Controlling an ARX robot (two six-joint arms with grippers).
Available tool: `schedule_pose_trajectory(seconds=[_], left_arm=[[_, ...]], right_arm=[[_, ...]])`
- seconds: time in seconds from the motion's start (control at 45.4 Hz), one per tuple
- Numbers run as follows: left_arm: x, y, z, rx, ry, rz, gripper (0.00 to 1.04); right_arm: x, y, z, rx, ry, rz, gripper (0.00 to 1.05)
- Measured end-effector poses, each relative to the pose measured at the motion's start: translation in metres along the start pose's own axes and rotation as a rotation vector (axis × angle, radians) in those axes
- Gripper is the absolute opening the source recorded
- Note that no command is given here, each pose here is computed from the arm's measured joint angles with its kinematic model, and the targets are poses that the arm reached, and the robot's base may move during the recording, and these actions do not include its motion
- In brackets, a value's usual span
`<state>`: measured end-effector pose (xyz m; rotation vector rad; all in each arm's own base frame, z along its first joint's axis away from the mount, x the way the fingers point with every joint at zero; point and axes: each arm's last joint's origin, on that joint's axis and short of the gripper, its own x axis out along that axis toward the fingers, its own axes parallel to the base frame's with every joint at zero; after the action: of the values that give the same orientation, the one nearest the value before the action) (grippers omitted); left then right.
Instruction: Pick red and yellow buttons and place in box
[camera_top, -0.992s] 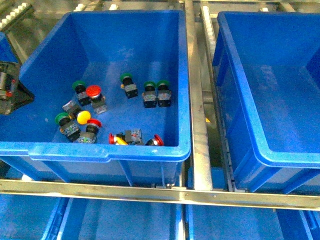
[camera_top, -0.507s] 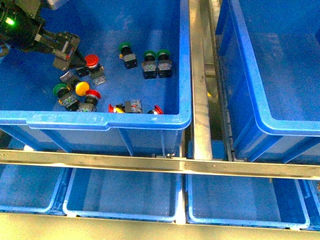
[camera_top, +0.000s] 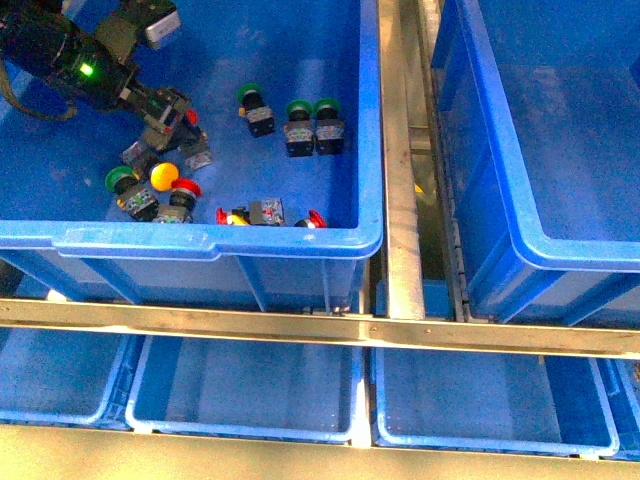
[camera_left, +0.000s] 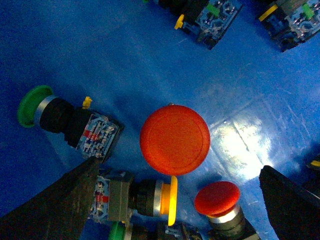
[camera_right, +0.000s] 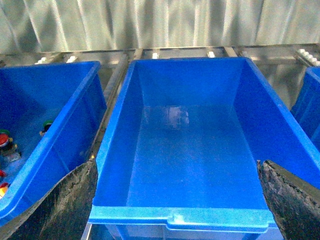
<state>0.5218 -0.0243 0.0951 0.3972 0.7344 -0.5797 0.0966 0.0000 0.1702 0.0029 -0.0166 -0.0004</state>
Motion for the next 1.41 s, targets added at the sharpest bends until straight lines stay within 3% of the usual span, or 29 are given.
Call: schedule_pose_trajectory(seconds=[0.507,0.771,0.859,1.058,1.256,1.41], left_arm=[[0.024,0.009,-0.002,0.011,-0.011,-0.032,0.96],[0.026,0.010,-0.003,0.007,-0.027,-0.041,0.44],[0.026,0.011,-0.003,-0.009,-0.037,-0.040,0.35],[0.015,0.007,-0.007,-0.133,-0.152,-0.075,0.34],[-0.040,-0.002,-0.008,-0.351,-0.274,-0.140,0.34],[-0.081,-0.011,-0.024,-0.579,-0.315,-0.228,0.34]], right_arm=[[0.000,0.000,0.000,0.000,0.000,0.000,0.97],[0.000,0.000,0.000,0.000,0.000,0.000,0.97],[0.000,0.000,0.000,0.000,0.000,0.000,0.97],[0.000,0.000,0.000,0.000,0.000,0.000,0.97],[0.000,0.000,0.000,0.000,0.000,0.000,0.97],[0.000,0.000,0.000,0.000,0.000,0.000,0.97]])
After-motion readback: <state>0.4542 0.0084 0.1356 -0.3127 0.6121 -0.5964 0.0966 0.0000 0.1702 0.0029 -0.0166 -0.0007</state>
